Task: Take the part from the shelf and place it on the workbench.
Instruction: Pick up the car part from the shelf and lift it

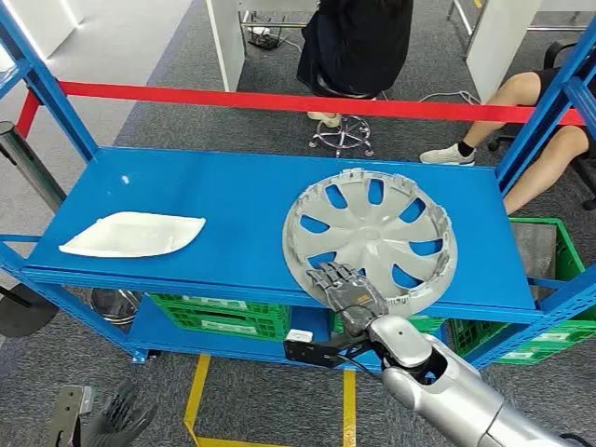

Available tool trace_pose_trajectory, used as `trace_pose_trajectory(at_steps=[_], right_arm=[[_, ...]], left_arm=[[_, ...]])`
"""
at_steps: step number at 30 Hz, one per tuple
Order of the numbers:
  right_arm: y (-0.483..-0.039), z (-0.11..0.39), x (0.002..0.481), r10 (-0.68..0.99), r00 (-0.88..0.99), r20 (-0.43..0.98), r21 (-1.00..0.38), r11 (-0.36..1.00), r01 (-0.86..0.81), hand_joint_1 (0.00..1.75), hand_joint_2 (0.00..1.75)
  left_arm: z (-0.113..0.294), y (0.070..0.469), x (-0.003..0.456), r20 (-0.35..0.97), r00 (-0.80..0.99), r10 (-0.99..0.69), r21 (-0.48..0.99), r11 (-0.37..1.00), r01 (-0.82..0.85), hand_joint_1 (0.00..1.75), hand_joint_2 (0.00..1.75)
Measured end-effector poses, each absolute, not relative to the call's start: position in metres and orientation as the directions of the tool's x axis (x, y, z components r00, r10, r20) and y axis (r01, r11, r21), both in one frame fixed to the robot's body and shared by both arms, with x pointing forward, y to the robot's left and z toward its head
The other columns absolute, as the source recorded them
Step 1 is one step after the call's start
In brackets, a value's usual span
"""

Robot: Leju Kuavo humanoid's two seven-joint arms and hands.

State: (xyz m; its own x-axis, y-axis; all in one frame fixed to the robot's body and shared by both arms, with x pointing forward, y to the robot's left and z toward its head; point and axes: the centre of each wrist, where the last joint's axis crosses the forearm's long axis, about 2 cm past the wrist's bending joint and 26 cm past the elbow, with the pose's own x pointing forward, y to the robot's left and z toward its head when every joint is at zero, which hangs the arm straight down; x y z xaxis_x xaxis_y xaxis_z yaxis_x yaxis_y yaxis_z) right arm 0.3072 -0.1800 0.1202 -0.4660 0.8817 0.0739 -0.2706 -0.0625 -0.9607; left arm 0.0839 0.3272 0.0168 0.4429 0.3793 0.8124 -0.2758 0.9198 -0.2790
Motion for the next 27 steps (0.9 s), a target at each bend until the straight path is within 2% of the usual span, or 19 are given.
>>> trace_pose_trajectory(at_steps=[8, 12, 18, 27], right_arm=[[-0.179, 0.121, 0.311, 0.920, -0.388, 0.056, -0.968, -0.045, -0.246, 0.01, 1.75], [-0.182, 0.122, 0.312, 0.937, -0.346, 0.039, -0.978, -0.036, -0.208, 1.71, 1.75], [-0.183, 0.119, 0.305, 0.946, -0.321, -0.053, -0.996, -0.073, -0.051, 1.75, 1.75], [-0.183, 0.125, 0.294, 0.949, -0.311, -0.049, -0.999, -0.041, 0.032, 1.75, 1.75]], left_arm=[[0.016, 0.326, 0.083, 0.811, 0.460, 0.361, -0.269, 0.929, -0.256, 0.00, 1.75], [0.016, 0.326, 0.081, 0.810, 0.460, 0.363, -0.269, 0.928, -0.258, 0.00, 1.75], [0.015, 0.325, 0.078, 0.808, 0.460, 0.367, -0.271, 0.926, -0.262, 0.00, 1.75], [0.015, 0.323, 0.074, 0.805, 0.454, 0.383, -0.279, 0.919, -0.280, 0.00, 1.75]])
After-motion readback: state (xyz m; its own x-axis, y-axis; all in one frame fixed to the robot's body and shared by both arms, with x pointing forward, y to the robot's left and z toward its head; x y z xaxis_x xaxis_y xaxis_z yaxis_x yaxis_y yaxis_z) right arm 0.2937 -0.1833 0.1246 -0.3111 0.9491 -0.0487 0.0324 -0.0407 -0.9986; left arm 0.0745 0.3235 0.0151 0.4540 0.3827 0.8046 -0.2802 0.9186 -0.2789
